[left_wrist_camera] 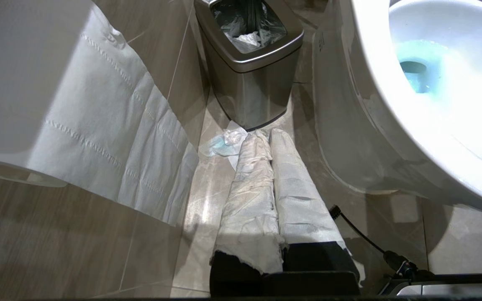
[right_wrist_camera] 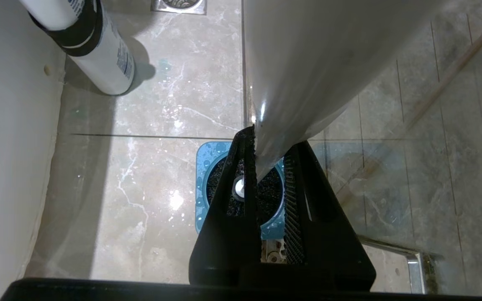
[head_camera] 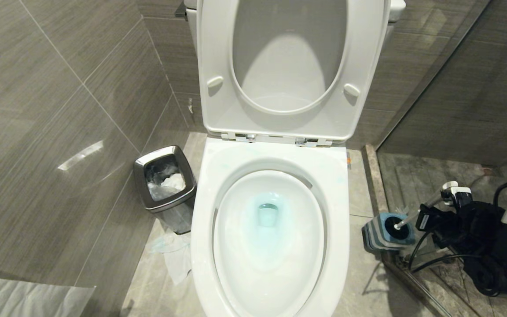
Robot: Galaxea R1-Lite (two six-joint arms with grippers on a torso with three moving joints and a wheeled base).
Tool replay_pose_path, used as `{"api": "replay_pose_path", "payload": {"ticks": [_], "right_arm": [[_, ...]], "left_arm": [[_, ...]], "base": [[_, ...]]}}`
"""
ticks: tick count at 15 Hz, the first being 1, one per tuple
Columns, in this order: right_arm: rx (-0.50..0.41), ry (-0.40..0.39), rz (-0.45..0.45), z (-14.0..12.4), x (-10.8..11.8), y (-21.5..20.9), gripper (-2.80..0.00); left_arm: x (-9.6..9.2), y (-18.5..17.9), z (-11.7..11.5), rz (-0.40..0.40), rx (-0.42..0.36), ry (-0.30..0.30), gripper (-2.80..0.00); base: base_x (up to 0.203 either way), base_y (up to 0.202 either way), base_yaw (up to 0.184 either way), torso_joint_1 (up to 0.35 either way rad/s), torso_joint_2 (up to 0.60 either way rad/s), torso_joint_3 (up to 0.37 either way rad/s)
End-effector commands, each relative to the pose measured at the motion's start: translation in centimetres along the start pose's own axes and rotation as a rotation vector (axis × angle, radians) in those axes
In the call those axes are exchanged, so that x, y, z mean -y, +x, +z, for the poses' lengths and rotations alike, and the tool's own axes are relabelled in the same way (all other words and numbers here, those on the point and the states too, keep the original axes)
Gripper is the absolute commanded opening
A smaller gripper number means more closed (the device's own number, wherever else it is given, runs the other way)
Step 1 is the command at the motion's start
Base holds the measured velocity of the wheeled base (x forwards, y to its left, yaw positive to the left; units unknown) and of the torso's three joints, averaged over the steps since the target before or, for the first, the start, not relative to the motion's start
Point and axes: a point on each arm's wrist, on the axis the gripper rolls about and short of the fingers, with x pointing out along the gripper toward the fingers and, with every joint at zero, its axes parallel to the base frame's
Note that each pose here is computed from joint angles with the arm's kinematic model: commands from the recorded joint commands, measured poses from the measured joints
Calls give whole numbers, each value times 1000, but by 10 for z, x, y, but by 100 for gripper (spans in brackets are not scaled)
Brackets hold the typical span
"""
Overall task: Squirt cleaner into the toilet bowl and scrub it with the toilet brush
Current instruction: Put the toilet brush back
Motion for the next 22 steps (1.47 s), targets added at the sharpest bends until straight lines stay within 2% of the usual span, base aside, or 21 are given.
{"api": "replay_pose_path", "payload": {"ticks": [1, 5, 15, 16, 22], "right_arm": [[32, 1, -1, 8, 0, 0, -280], [86, -8, 34, 26, 0, -6, -280], [76, -10, 30, 24, 0, -7, -280], [73, -10, 30, 23, 0, -7, 0], [82, -9, 32, 27, 0, -10, 0]], "left_arm": [[0, 0, 0, 0, -1, 1, -280], [0, 0, 0, 0, 1, -2, -280], [0, 0, 0, 3, 0, -2, -280], [0, 0, 0, 2, 1, -2, -280], [0, 0, 0, 2, 0, -2, -280]], "base": [[0, 0, 0, 6, 10, -56], [0, 0, 0, 0, 1, -9], [0, 0, 0, 0, 0, 0], [0, 0, 0, 0, 0, 0], [0, 0, 0, 0, 0, 0]]}}
